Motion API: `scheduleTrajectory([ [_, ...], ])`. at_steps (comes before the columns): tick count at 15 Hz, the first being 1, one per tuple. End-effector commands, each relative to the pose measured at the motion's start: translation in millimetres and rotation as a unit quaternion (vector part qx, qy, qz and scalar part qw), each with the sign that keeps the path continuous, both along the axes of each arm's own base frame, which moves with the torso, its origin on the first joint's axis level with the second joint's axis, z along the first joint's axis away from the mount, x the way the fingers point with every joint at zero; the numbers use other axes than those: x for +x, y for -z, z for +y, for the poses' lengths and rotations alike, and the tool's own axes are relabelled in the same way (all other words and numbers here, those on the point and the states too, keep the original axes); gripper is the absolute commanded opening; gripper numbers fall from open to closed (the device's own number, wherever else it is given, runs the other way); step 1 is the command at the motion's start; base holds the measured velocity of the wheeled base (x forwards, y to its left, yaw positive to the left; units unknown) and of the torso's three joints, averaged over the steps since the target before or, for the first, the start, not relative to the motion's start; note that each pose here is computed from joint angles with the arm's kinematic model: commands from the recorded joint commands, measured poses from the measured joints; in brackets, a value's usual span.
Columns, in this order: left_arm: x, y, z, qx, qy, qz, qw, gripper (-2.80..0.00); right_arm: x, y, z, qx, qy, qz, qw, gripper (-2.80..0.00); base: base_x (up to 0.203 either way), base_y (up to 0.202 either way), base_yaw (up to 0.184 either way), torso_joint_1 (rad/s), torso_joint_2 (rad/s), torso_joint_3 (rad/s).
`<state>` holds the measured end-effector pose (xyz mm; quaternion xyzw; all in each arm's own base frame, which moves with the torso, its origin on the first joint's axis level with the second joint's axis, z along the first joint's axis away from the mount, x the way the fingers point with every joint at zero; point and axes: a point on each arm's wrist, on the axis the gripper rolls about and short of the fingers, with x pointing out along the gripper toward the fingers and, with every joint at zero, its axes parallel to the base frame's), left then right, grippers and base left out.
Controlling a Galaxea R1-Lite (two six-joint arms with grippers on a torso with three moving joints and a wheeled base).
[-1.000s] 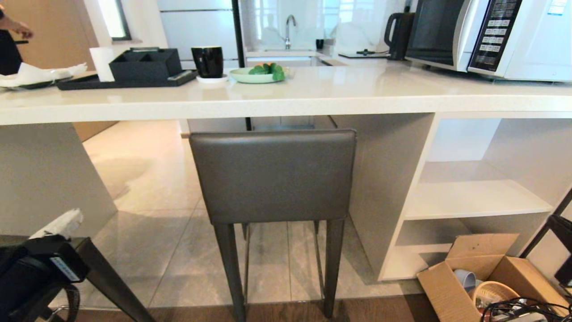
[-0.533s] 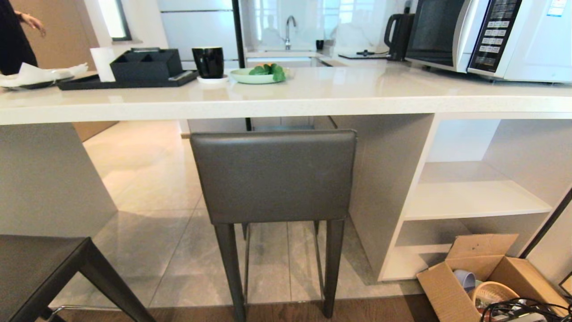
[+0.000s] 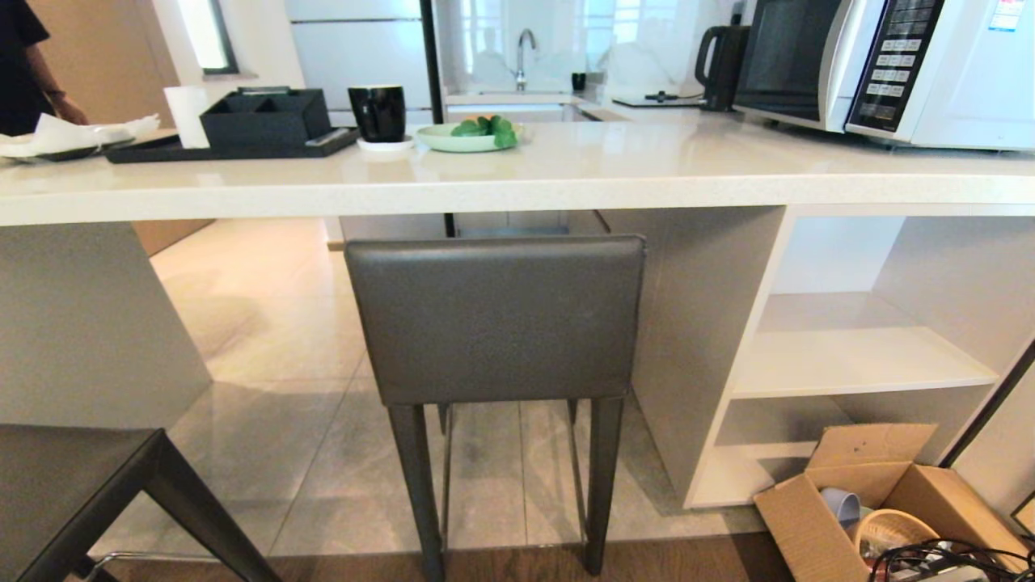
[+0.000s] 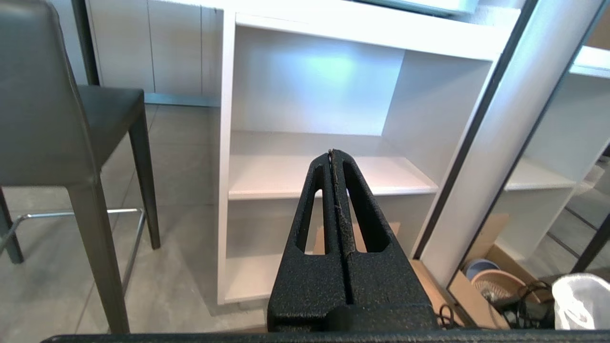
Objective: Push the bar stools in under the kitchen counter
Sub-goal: Push the gray chair back under the dining table
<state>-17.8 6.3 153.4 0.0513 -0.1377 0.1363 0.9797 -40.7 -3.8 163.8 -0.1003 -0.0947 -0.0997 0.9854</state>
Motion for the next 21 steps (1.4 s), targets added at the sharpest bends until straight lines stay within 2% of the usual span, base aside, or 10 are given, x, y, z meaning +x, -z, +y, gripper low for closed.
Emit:
scheduleTrajectory([
  [1, -17, 17, -2, 0.012, 0.027, -0.036, 0.9989, -2.8, -10, 19, 0, -0.002, 0.001, -0.014, 1.0, -2.8, 0.0, 0.0, 0.0, 0.0, 0.0, 0.0],
  [3, -11, 48, -3, 0.009, 0.057, 0.015, 0.9982, -2.8, 1, 44, 0, 0.004, 0.006, 0.016, 1.0, -2.8, 0.0, 0.0, 0.0, 0.0, 0.0, 0.0],
  [4, -7, 60, -4, -0.015, 0.08, 0.05, 0.9954, -2.8, 8, 57, 0, 0.001, 0.008, 0.032, 0.999, -2.8, 0.0, 0.0, 0.0, 0.0, 0.0, 0.0],
  [5, -5, 65, -5, -0.026, 0.116, 0.079, 0.9897, -2.8, 14, 69, 0, -0.008, 0.01, 0.037, 0.999, -2.8, 0.0, 0.0, 0.0, 0.0, 0.0, 0.0],
  [7, -5, 77, -6, -0.03, 0.133, 0.139, 0.9808, -2.8, 16, 73, 0, -0.014, 0.006, 0.03, 0.999, -2.8, 0.0, 0.0, 0.0, 0.0, 0.0, 0.0],
  [9, -5, 78, -6, -0.028, 0.137, 0.144, 0.9796, -2.8, 17, 74, 1, 0.003, -0.031, 0.031, 0.999, -2.8, 0.0, 0.0, 0.0, 0.0, 0.0, 0.0],
  [12, -5, 78, -7, 0.006, 0.154, 0.152, 0.9763, -2.8, 18, 84, 4, 0.019, -0.102, 0.079, 0.991, -2.8, 0.0, 0.0, 0.0, 0.0, 0.0, 0.0],
  [14, -5, 78, -7, 0.001, 0.153, 0.148, 0.9771, -2.8, 18, 90, 5, 0.021, -0.119, 0.112, 0.986, -2.8, 0.0, 0.0, 0.0, 0.0, 0.0, 0.0],
  [18, -5, 78, -7, 0.001, 0.153, 0.148, 0.977, -2.8, 18, 90, 4, 0.066, -0.104, 0.105, 0.987, -2.8, 0.0, 0.0, 0.0, 0.0, 0.0, 0.0],
  [21, -5, 78, -7, -0.002, 0.153, 0.148, 0.9771, -2.8, 18, 90, 4, 0.065, -0.104, 0.106, 0.987, -2.8, 0.0, 0.0, 0.0, 0.0, 0.0, 0.0],
])
